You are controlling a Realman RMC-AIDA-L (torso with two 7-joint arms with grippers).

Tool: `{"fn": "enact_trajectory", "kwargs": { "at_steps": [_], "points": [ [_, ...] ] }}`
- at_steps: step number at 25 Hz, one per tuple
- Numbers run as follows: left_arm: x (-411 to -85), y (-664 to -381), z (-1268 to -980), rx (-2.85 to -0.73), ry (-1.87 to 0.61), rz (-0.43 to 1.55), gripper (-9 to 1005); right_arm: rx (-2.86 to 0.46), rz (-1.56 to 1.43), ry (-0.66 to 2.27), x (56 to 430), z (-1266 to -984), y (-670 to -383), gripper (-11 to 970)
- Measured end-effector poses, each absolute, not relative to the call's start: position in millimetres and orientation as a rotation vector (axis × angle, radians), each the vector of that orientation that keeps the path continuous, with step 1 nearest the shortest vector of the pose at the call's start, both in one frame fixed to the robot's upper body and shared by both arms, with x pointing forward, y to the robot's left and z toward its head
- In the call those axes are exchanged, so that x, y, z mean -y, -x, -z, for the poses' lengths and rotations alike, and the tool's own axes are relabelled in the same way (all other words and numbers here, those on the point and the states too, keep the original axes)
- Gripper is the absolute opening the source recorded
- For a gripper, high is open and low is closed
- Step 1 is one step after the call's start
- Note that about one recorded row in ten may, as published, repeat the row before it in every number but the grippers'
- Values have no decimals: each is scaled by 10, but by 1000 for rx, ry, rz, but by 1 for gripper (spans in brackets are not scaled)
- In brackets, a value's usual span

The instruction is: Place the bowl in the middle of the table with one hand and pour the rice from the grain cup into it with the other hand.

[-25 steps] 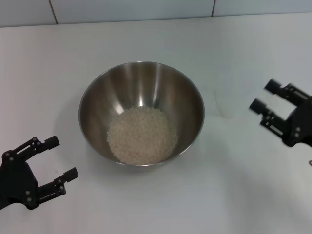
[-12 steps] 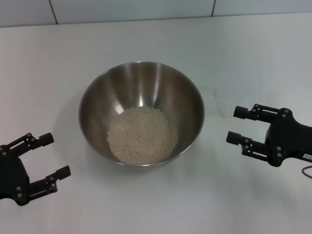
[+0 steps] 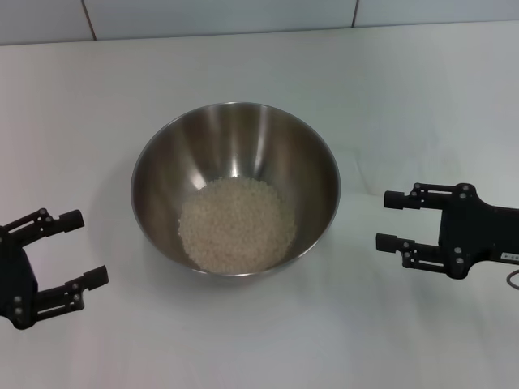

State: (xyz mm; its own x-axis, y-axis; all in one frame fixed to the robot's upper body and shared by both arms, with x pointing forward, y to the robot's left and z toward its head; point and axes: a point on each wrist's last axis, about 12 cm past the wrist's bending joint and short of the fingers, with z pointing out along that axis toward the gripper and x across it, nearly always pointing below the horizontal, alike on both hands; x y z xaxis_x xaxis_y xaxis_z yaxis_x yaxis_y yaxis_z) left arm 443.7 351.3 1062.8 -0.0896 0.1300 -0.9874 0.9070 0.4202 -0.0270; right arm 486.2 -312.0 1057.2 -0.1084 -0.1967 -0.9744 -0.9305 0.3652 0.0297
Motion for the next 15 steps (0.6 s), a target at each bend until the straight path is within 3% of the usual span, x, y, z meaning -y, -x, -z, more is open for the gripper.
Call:
{"fn": "enact_trajectory", "kwargs": {
  "at_steps": [15],
  "points": [
    [-3521, -4493, -10686, -1524, -971, 851, 800, -1623, -835, 1139, 3093, -10570, -4982, 605]
  ]
}}
